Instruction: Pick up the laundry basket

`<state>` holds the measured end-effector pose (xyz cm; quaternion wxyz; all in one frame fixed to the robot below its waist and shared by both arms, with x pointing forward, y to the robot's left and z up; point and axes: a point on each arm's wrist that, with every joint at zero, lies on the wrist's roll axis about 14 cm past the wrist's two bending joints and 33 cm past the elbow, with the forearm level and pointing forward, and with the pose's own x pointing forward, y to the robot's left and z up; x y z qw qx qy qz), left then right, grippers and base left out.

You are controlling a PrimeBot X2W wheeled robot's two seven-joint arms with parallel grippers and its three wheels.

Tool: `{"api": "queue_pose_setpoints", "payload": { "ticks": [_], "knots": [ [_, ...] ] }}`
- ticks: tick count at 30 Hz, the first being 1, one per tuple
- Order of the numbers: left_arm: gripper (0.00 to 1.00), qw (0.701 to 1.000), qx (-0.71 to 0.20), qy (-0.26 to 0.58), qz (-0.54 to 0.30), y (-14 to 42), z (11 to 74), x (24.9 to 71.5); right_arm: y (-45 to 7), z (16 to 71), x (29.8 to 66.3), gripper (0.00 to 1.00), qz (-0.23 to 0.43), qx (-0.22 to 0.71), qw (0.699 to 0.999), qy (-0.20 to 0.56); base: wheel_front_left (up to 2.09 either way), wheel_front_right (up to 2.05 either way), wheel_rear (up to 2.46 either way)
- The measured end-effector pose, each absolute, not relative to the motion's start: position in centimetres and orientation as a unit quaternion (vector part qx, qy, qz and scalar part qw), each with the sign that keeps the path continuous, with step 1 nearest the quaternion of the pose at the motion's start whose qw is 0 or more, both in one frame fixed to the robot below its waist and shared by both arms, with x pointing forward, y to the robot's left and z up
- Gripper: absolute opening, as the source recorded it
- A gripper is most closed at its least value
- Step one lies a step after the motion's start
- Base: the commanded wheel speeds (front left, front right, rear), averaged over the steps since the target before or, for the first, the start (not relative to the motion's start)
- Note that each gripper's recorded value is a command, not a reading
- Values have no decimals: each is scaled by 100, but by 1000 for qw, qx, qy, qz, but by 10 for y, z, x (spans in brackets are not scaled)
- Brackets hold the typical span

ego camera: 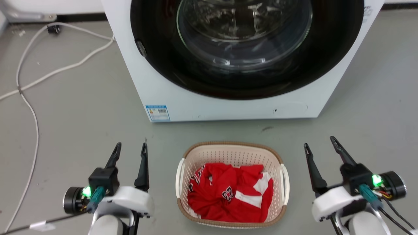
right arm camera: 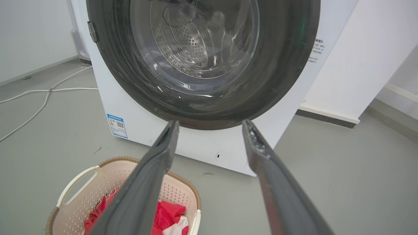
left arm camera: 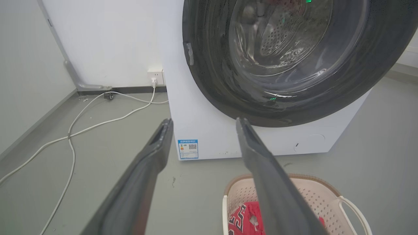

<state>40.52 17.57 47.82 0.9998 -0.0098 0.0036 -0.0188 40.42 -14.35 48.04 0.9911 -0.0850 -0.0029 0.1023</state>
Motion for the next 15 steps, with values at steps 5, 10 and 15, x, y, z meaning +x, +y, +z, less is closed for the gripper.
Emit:
{"api": "queue_pose_setpoints", "payload": {
  "ticks": [5, 10, 15],
  "knots": [
    [100, 997, -11, 65, -35, 169, 440, 423, -137, 435, 416, 100, 120, -95, 986, 66, 0, 0, 0],
    [100, 992, -6, 116, -58, 162, 408, 444, -133, 399, 432, 100, 137, -107, 977, 121, 0, 0, 0],
    [100, 982, 3, 175, -77, 157, 370, 460, -129, 370, 446, 100, 152, -115, 968, 162, 0, 0, 0]
  ]
}}
